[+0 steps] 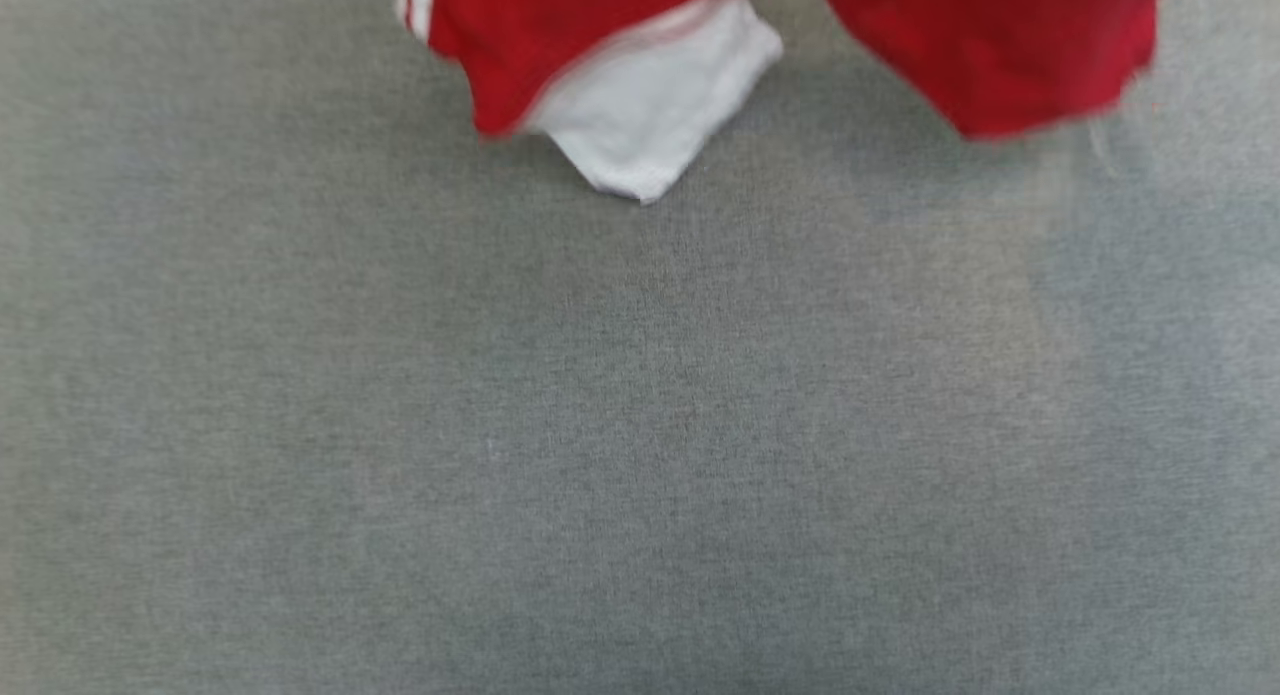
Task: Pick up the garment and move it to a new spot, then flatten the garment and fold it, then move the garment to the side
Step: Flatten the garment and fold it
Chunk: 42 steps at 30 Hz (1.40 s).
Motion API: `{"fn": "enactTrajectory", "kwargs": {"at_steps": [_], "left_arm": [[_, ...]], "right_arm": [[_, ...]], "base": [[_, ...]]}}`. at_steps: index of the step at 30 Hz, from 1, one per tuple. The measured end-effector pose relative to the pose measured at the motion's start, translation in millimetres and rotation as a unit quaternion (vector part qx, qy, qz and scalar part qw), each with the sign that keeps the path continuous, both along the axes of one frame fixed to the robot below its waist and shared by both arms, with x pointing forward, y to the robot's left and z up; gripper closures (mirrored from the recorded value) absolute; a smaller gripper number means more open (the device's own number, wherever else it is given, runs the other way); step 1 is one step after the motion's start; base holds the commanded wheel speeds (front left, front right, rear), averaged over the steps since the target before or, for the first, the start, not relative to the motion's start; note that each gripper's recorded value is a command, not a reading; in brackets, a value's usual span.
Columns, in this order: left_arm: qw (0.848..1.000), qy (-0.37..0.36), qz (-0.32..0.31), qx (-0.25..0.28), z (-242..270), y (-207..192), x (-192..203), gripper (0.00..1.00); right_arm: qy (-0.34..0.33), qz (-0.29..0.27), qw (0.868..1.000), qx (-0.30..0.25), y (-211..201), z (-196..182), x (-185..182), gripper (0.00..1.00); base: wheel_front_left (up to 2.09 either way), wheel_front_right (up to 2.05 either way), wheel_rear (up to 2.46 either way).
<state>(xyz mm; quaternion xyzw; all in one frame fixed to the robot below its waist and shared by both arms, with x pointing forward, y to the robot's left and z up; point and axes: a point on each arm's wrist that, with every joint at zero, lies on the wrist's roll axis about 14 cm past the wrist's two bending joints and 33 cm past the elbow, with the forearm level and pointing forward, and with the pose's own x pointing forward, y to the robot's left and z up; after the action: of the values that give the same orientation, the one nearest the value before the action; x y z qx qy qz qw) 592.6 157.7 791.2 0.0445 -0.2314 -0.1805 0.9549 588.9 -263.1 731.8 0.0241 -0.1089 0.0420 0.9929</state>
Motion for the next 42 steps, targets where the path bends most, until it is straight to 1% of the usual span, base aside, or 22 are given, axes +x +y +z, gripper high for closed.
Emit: {"fn": "enactTrajectory", "kwargs": {"at_steps": [2, 5, 8, 10, 16, 18, 21, 26, 28, 29, 34, 36, 37, 42], "left_arm": [[1.0, -0.002, 0.006, 0.014, -0.6, -1.6, 19.7, 1.0], [0.999, -0.006, 0.022, 0.025, 0.5, -1.7, 52.3, 1.0], [0.999, -0.009, 0.036, 0.032, -1.4, -1.5, 79.0, 1.0], [0.998, -0.021, 0.046, 0.036, -1.7, -1.4, 96.1, 1.0], [0.997, -0.05, 0.06, 0.018, -1.9, -2.2, 131.9, 1.0], [0.997, -0.044, 0.06, 0.01, -12.3, -2.0, 143.0, 1.0], [0.998, -0.03, 0.057, 0.008, -38.3, -2.5, 157.7, 1.0], [0.999, -0.01, 0.052, 0.009, -79.7, -0.4, 165.9, 1.0], [0.999, 0.013, 0.044, 0.013, -111.0, -4.5, 166.0, 1.0], [0.998, 0.054, 0.025, 0.009, -155.4, -16.0, 159.2, 1.0], [0.993, 0.117, 0.002, -0.015, -211.3, -28.8, 133.5, 1.0], [0.99, 0.141, -0.01, -0.021, -232.2, -35.6, 116.2, 1.0], [0.986, 0.161, -0.023, -0.034, -248.4, -43.8, 88.9, 1.0], [0.977, 0.208, -0.026, -0.042, -282.8, -44.7, 35.6, 1.0]], "right_arm": [[-0.003, -0.008, 1.0, 0.006, -2.7, -5.1, 18.0, 1.0], [-0.009, -0.02, 1.0, 0.0, -2.8, -12.8, 46.9, 1.0], [-0.022, -0.029, 0.999, -0.017, -0.3, -17.4, 69.2, 1.0], [-0.034, -0.035, 0.999, -0.018, -0.9, -20.7, 84.6, 1.0], [-0.055, -0.052, 0.997, -0.017, -1.4, -35.1, 119.2, 1.0], [-0.057, -0.054, 0.997, -0.013, -0.8, -43.0, 126.8, 1.0], [-0.049, -0.053, 0.997, -0.006, 3.0, -65.8, 136.8, 1.0], [-0.045, -0.029, 0.999, -0.002, 25.3, -95.1, 142.5, 1.0], [-0.032, -0.023, 0.999, 0.006, 30.2, -115.4, 141.2, 1.0], [-0.006, -0.013, 1.0, 0.008, 38.3, -144.6, 134.3, 1.0], [0.025, 0.005, 0.999, 0.028, 52.0, -177.3, 115.3, 1.0], [0.046, 0.01, 0.998, 0.035, 55.3, -191.8, 103.7, 1.0], [0.076, 0.023, 0.996, 0.041, 63.0, -210.6, 84.7, 1.0], [0.126, 0.044, 0.989, 0.063, 74.6, -240.5, 43.4, 1.0]], "base": [[0.0, 0.0, 0.0], [0.0, 0.0, 0.0], [0.0, 0.0, 0.0], [0.0, 0.0, 0.0], [0.0, 0.0, 0.0], [0.0, 0.0, 0.0], [0.0, 0.0, 0.0], [0.0, 0.0, 0.0], [0.0, 0.0, 0.0], [0.0, 0.0, 0.0], [0.0, 0.0, 0.0], [0.0, 0.0, 0.0], [0.0, 0.0, 0.0], [0.0, 0.0, 0.0]]}}
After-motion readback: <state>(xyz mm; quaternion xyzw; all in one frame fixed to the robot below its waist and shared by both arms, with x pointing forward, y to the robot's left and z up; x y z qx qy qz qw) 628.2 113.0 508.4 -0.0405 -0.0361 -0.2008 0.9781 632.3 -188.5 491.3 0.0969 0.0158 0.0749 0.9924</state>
